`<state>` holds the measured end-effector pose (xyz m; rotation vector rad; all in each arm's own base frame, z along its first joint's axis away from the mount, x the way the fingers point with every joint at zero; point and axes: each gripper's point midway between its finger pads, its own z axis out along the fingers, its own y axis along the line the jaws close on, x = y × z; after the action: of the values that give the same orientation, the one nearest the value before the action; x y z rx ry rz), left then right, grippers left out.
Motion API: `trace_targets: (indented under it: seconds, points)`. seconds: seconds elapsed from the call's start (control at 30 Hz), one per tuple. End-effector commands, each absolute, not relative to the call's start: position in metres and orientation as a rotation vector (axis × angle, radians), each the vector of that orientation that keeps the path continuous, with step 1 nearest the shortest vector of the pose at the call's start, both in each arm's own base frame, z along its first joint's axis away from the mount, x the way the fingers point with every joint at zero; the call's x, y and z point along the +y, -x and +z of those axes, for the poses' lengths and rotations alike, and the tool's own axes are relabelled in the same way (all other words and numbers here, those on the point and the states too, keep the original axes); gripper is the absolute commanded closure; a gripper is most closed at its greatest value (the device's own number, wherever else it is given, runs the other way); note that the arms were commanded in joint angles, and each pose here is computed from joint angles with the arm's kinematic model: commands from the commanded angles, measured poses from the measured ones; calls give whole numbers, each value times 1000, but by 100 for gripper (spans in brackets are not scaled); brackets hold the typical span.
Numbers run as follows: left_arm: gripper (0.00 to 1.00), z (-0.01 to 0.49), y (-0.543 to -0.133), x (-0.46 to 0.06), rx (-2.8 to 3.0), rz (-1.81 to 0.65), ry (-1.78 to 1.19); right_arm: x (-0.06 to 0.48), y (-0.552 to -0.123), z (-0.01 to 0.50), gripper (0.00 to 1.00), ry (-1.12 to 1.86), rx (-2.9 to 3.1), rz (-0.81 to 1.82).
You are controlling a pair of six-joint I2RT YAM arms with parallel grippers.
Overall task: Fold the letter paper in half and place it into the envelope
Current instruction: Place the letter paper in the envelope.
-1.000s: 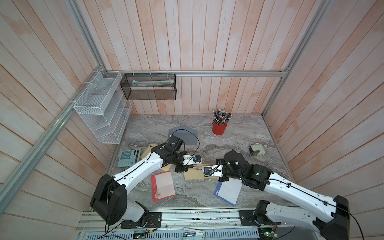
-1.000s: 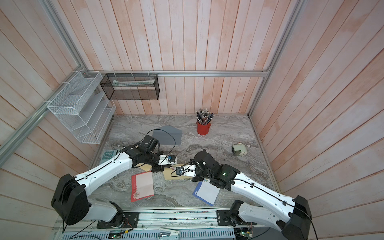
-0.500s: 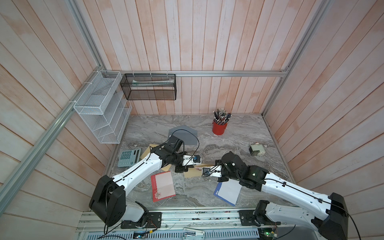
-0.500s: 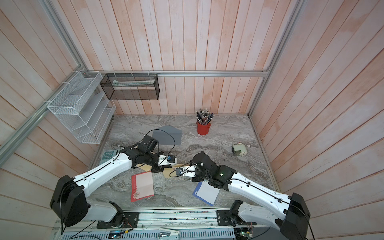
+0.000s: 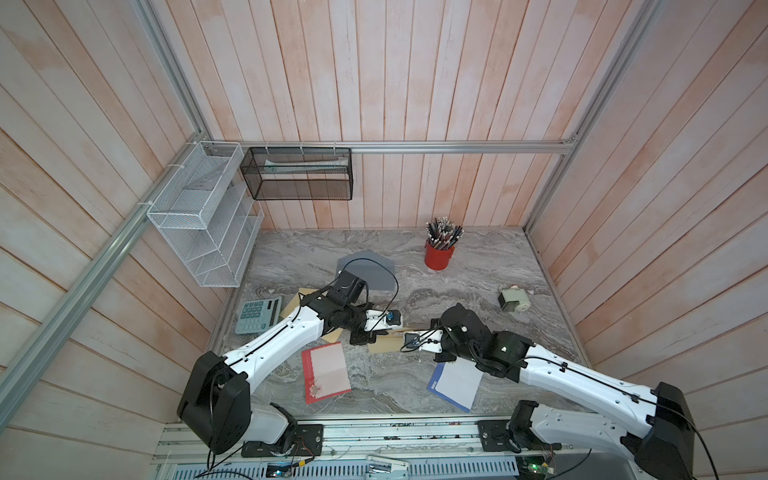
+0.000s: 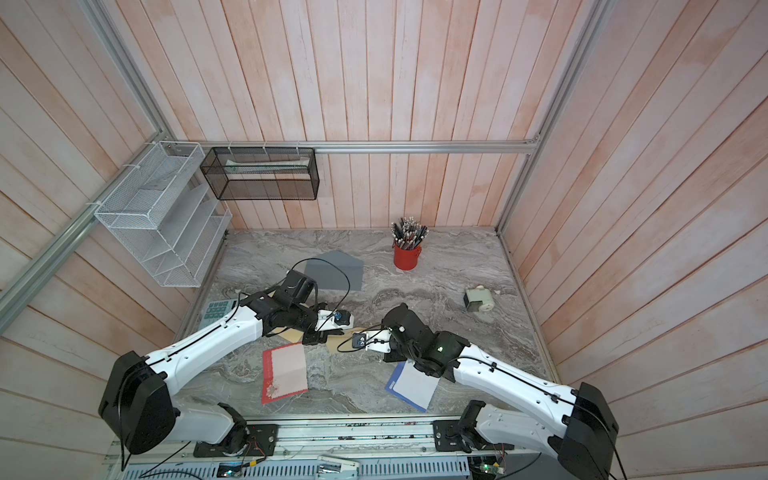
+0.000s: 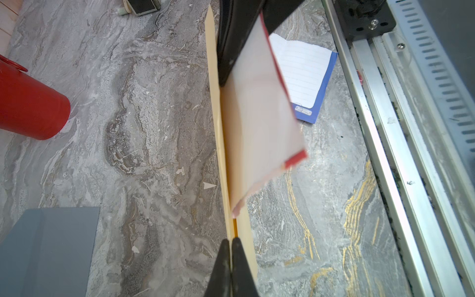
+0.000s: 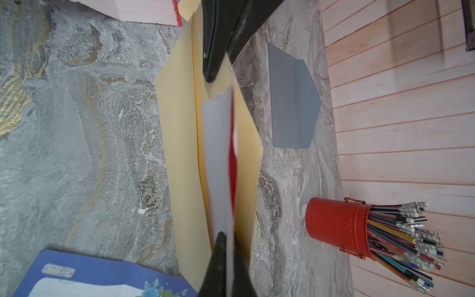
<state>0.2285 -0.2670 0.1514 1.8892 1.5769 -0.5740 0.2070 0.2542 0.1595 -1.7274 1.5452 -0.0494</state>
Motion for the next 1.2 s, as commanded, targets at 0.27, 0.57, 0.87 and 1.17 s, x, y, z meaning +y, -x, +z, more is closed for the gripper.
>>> trace_targets:
  seconds: [0.27,0.57,0.87,1.17]
  points:
    - [100,161,-222,-271,1522,-608,-1879,251,-213,149,100,1686,1650,-69]
    - [100,161,-221,-271,1515,-614,-1878,259,-213,162,93,1616,1662,-1]
    - [100,161,-219,-272,1520,-643,-1881,263,-202,171,82,1611,1653,87]
    - [100,158,-219,-272,1536,-650,-1885,259,-197,179,79,1602,1650,103]
